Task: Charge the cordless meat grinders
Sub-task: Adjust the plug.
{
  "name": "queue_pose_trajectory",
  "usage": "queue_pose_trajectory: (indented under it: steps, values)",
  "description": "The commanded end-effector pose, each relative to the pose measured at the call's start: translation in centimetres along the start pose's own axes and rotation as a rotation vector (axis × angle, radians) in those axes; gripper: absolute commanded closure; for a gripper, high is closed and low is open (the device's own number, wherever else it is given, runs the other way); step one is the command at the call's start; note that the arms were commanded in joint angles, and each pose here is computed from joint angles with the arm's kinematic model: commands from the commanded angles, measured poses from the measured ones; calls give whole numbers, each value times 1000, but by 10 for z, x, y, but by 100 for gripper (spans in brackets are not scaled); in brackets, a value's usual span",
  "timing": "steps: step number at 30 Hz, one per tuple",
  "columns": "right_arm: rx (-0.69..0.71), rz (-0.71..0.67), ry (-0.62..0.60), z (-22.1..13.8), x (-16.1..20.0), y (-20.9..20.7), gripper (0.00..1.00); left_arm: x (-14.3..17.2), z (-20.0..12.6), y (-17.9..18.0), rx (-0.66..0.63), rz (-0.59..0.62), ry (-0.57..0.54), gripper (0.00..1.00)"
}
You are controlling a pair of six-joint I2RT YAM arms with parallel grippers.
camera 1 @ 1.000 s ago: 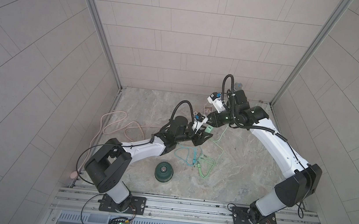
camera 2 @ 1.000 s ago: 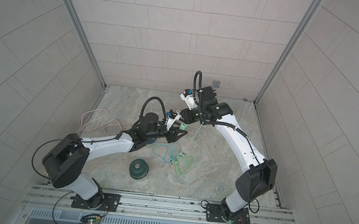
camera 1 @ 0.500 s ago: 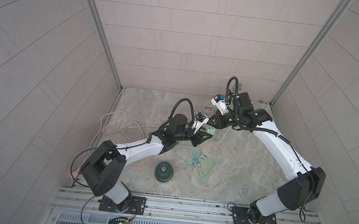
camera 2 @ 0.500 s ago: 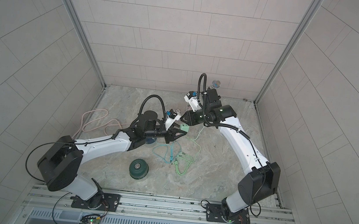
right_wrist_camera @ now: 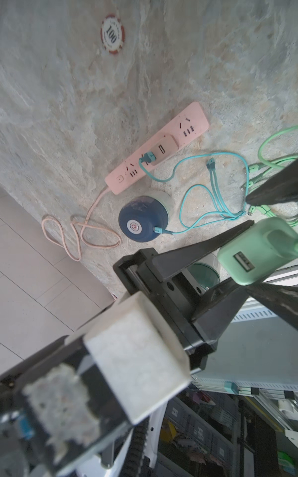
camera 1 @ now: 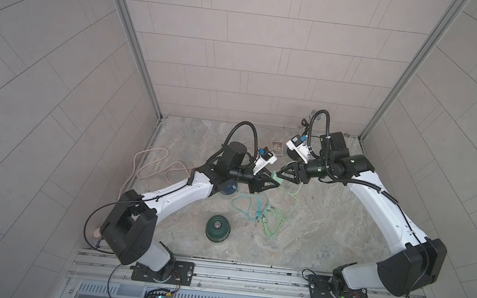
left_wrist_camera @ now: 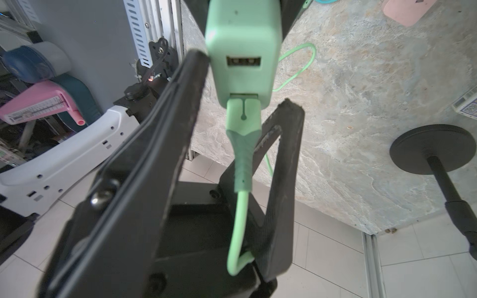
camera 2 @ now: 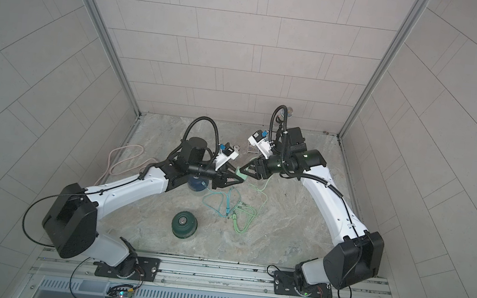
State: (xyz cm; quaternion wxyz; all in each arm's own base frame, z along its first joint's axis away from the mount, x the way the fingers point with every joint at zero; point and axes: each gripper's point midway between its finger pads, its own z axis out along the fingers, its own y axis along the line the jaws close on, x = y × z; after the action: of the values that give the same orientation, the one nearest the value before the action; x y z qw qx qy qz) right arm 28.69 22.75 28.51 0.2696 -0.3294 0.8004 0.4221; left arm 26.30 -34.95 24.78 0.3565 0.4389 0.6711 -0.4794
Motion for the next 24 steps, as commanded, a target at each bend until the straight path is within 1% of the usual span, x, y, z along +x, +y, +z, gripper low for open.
queue_pose_trajectory:
  steps: [1,4,7,11,16,18,22,24]
  values:
    - [-58,-48,4,-3,8,14,49,-7,-6,-13,60,31,14,88]
    - [-33,-56,24,-2,15,9,49,-7,-6,-14,62,25,14,88]
    - [-12,-79,13,-1,17,5,50,-8,-6,-16,78,16,14,88]
    - [-57,-91,3,1,15,13,56,-9,-7,-22,117,5,15,86]
    - [-85,-136,22,6,21,20,52,-14,-8,-32,168,-15,8,85]
    - [-93,-139,18,7,20,21,53,-14,-9,-34,183,-30,9,85]
    - [-125,-137,11,6,18,27,60,-14,-11,-36,190,-34,9,85]
    - [-141,-132,11,6,19,30,67,-15,-11,-37,201,-48,12,84]
